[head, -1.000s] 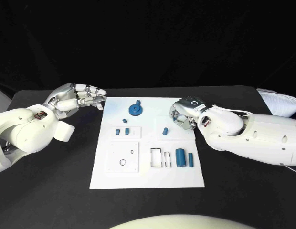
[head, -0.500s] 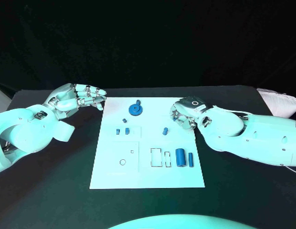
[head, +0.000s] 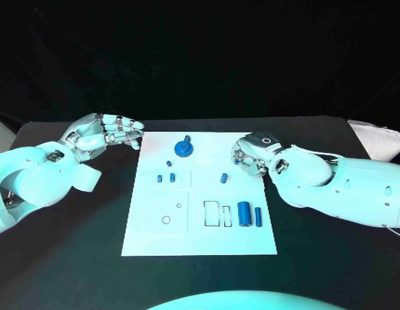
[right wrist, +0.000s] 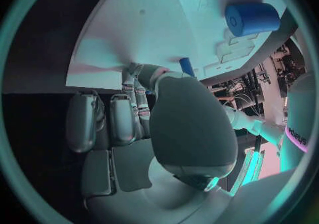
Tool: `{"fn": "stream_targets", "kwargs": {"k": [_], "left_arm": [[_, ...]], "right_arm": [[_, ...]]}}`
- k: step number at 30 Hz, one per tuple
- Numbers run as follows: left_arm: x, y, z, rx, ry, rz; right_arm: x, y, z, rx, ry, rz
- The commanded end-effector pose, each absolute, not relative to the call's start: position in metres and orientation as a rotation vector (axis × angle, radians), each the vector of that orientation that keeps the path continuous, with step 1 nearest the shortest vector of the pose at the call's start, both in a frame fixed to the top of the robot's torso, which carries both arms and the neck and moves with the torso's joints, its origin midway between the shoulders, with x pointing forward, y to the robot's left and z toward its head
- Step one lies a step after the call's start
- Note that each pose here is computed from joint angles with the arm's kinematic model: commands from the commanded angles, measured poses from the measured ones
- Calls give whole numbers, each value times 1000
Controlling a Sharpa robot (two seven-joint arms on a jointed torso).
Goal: Assemble the parts on the task board
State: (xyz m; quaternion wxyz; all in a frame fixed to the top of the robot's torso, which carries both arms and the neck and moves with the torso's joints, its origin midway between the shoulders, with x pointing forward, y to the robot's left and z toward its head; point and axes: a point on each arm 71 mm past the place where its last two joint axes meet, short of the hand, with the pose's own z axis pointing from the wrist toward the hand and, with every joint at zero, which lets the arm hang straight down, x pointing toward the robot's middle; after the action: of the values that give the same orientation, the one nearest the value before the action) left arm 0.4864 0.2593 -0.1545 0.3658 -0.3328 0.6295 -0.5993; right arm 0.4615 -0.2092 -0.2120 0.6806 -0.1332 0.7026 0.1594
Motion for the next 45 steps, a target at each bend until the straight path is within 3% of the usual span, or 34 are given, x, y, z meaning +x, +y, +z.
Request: {"fn": "stream_targets", "kwargs": {"k": [1,25,38,45], "left_arm": [[486,258,-154,-847,1624,-1553],[488,259,-155,-853,1630,-1544],[488,254,-156,-850,1638,-1552],[488,250,-156,-846,1640,-1558]], "right_arm": [[461,-214,-212,-237,1602,367],[452,-217,-177,-155,1570,442],[428,-157,-171,-262,1551,602],[419,-119,-181,-340,1552,666]]}}
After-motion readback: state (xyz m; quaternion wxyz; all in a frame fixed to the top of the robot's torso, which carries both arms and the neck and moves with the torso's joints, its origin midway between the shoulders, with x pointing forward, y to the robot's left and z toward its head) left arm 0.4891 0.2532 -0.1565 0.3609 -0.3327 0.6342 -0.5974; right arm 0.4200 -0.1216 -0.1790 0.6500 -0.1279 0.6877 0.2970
